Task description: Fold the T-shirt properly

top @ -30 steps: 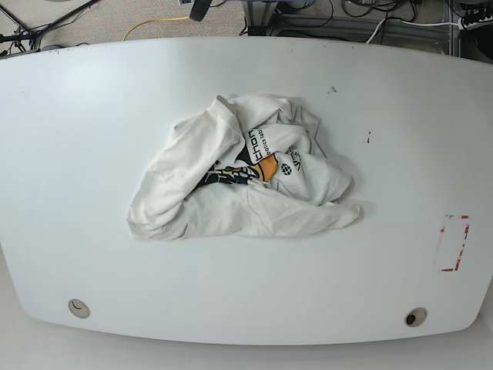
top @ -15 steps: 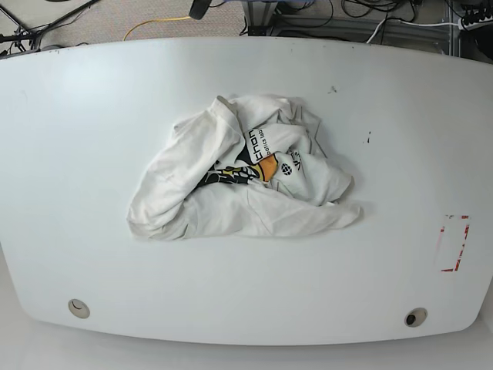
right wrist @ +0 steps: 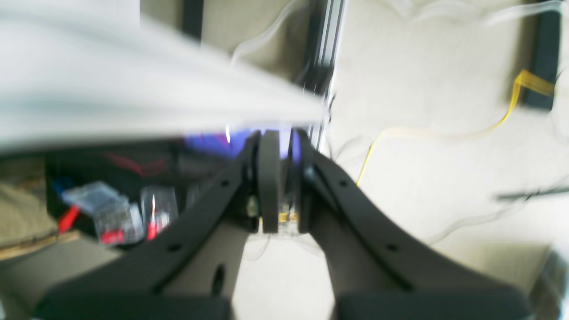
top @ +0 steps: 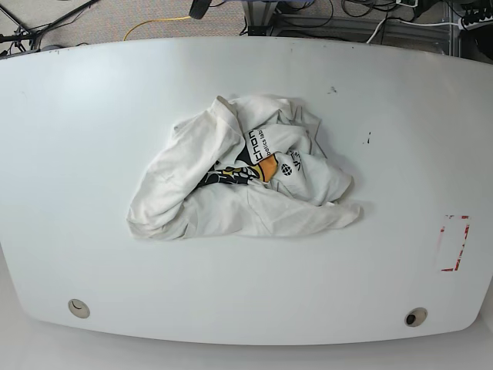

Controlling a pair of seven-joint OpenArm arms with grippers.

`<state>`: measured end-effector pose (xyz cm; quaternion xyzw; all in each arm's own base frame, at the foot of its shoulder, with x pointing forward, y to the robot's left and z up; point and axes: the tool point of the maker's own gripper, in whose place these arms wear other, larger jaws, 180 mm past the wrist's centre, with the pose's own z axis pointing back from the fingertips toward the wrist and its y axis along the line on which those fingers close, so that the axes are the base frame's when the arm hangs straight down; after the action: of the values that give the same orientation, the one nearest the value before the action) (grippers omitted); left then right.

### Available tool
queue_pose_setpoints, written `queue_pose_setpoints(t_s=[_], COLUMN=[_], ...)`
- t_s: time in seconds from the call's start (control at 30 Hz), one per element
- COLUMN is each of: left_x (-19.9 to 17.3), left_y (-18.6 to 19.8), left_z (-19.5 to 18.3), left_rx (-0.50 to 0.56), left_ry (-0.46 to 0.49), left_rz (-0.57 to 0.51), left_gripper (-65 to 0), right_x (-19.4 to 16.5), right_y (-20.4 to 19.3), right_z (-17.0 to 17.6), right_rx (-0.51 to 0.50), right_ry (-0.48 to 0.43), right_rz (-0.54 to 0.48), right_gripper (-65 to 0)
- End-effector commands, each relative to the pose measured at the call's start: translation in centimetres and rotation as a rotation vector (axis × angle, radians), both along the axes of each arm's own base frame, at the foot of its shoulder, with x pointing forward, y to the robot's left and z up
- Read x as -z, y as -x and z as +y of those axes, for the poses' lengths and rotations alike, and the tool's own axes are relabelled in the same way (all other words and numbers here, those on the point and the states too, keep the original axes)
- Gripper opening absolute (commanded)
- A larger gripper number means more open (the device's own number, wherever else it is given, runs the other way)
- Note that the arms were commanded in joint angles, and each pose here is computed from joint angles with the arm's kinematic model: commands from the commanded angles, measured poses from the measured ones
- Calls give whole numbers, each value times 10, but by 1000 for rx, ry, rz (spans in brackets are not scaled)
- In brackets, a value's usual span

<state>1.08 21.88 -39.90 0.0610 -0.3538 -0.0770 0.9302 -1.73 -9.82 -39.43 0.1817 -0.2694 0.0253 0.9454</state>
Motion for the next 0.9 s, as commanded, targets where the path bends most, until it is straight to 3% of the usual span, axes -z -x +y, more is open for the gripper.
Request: queue_pose_setpoints(t_s=[0.0,0.5,0.67,0.87], left_x=[-16,-49,-45,-45], left_y=[-8,-101,-138,-177], left_z=[-6,-29,-44,-95], left_rx=[-12,20,42,199], left_ry=[5,54,91,210], left_rz=[-51,-318,-318,-313], left_gripper=[0,0,0,0], right_x=[-17,-28,-34,-42], right_y=[-5,-92,-116,-146], right_z=[2,8,12,12], right_rx=[-1,10,21,88], right_ry=[-14,-37,-52,-54], right_rz=[-32,-271,-333,-410], right_gripper=[-601,-601,-601,-601])
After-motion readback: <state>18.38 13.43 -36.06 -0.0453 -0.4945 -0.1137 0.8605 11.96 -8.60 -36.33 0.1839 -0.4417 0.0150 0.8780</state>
